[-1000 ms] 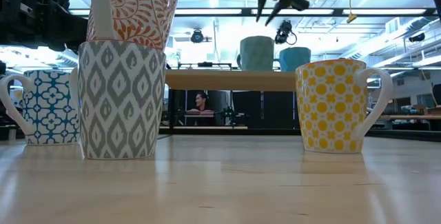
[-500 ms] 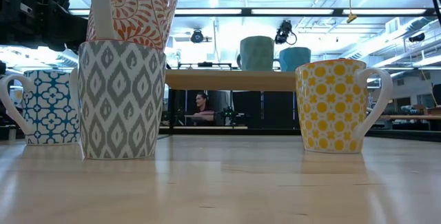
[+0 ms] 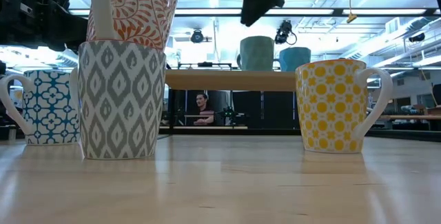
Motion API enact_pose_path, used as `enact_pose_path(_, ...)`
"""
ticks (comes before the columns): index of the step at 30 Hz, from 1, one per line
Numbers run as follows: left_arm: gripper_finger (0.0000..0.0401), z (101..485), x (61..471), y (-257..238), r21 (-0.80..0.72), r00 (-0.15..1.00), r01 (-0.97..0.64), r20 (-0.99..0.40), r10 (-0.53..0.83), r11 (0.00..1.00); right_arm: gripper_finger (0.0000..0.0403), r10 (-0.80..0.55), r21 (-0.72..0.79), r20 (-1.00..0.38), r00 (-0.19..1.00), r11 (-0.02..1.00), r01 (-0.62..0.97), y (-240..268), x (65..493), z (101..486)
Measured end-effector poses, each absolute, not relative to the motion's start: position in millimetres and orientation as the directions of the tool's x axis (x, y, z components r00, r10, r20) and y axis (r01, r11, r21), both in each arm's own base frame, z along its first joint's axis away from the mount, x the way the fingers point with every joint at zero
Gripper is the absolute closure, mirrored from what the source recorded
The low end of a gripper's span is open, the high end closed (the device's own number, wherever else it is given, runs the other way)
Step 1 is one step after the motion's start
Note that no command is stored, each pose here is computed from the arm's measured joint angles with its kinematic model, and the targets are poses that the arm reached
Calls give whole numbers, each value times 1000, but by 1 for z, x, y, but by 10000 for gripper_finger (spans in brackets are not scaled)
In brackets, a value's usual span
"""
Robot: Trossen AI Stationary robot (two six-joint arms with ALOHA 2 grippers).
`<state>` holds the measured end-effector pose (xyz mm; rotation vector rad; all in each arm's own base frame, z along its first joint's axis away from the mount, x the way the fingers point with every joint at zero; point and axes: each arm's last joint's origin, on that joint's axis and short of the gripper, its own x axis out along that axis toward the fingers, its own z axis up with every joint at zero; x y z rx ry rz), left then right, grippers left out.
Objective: Place coffee mugs
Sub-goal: Put the green mug on the shelf
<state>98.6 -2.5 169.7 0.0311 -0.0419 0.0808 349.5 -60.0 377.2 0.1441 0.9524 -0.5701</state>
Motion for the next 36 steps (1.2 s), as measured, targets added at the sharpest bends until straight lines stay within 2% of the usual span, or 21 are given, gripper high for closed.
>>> enact_pose_path(17, 253, 170, 99, -2, 29, 996, -82, 43, 80, 996, 281, -476, -210, -799, 367, 793, 572, -79, 348, 357)
enact_pose_path(36, 253, 170, 99, -2, 29, 996, -81, 43, 80, 996, 308, -495, -201, -796, 347, 758, 620, -100, 344, 357)
